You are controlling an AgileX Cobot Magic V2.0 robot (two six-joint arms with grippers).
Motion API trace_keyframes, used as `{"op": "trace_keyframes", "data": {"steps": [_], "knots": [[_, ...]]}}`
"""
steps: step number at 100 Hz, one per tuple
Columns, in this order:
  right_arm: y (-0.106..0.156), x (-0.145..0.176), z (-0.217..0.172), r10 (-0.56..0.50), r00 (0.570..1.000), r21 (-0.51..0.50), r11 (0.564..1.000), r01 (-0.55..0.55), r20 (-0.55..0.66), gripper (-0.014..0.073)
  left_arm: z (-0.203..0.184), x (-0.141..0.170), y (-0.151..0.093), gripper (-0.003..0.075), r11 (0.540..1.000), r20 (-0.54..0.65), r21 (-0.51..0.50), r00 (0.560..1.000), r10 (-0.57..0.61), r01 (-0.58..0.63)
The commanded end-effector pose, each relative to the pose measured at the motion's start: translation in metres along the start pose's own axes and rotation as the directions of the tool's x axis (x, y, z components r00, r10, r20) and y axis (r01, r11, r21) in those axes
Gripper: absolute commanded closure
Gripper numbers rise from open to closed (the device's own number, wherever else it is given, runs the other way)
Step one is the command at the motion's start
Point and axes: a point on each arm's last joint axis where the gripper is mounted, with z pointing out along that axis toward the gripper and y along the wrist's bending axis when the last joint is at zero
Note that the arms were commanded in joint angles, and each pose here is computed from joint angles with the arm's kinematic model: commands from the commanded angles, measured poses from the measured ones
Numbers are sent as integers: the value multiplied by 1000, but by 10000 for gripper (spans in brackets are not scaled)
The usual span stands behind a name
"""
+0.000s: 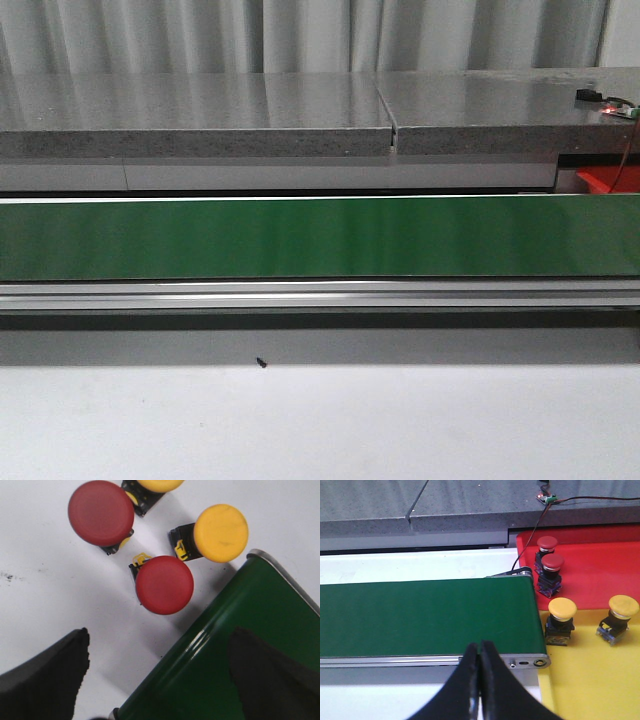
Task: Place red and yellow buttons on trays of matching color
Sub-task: 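Move the left gripper down over the red buttons beside the belt, then grasp a red button with the left gripper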
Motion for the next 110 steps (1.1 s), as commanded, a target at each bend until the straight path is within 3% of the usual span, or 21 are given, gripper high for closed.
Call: {"op": "trace_keyframes", "data": {"steps": [1,72,81,101,110], "knots": [[2,-12,-3,-3,996,-15,1000,5,86,654,-17,-12,-7,198,999,60,38,998,-27,25],[2,-12,-3,-3,996,-15,1000,5,86,654,16,-27,-8,211,997,16,34,998,-66,66],[2,-12,-3,-3,996,-15,1000,5,86,654,18,-27,-8,267,997,16,34,998,-67,66],[2,-12,-3,-3,996,-15,1000,5,86,654,19,-27,-8,481,998,21,33,998,-58,57],[2,-12,-3,-3,996,-15,1000,5,86,654,19,-27,-8,533,998,21,33,999,-45,44]]}}
